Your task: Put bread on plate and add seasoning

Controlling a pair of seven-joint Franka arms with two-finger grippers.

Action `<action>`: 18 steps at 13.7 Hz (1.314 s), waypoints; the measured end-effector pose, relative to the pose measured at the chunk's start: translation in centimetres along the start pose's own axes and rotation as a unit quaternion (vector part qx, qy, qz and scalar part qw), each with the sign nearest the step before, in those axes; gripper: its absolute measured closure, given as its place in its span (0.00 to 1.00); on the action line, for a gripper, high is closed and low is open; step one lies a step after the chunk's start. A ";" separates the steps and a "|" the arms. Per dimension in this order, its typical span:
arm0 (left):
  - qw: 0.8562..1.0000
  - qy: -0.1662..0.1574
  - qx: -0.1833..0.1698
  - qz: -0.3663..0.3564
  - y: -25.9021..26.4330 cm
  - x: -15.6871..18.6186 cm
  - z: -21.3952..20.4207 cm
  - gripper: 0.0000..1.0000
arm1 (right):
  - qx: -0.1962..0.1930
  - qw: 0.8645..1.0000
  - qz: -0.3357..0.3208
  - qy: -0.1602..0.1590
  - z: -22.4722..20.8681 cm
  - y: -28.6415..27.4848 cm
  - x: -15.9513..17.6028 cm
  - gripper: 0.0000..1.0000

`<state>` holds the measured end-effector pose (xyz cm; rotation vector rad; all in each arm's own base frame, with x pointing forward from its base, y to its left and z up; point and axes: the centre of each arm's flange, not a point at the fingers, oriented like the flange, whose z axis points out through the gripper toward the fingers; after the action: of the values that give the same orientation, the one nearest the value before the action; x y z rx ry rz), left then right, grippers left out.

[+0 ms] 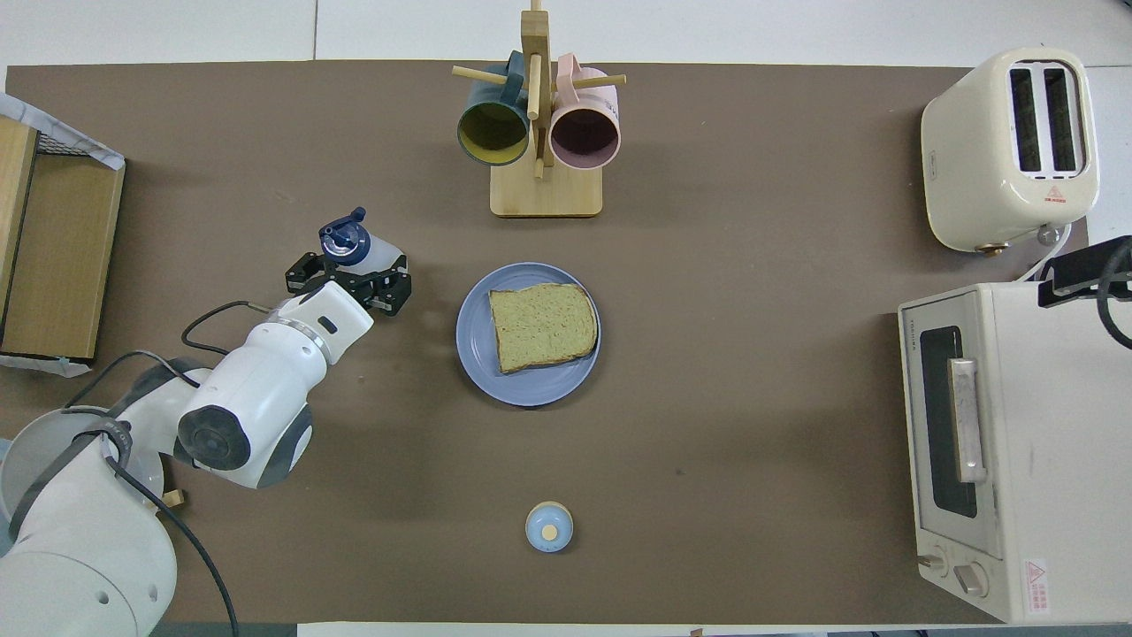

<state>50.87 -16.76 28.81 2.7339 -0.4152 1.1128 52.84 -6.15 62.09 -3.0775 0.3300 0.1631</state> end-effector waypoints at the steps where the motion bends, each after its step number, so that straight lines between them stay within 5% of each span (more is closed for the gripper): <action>1: 1.000 0.000 -0.001 -0.001 0.0 -0.1 -0.4 0.10 | 0.000 1.000 0.000 0.000 0.0 0.0 0.0 0.00; 4: 1.000 0.001 -0.002 -0.003 0.1 -0.5 -1.8 0.00 | 0.000 1.000 0.000 0.000 0.0 0.0 0.0 0.00; 11: 1.000 0.004 -0.015 -0.003 1.2 -2.3 -6.6 0.00 | 0.000 1.000 0.000 0.000 0.0 0.0 0.0 0.00; 18: 0.997 0.009 -0.074 0.025 8.5 -2.8 -8.7 0.00 | 0.000 1.000 0.000 0.000 0.0 0.0 0.0 0.00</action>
<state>40.56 -22.09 33.34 2.5966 -0.5421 1.0722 52.84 -6.15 62.09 -3.0775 0.3300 0.1631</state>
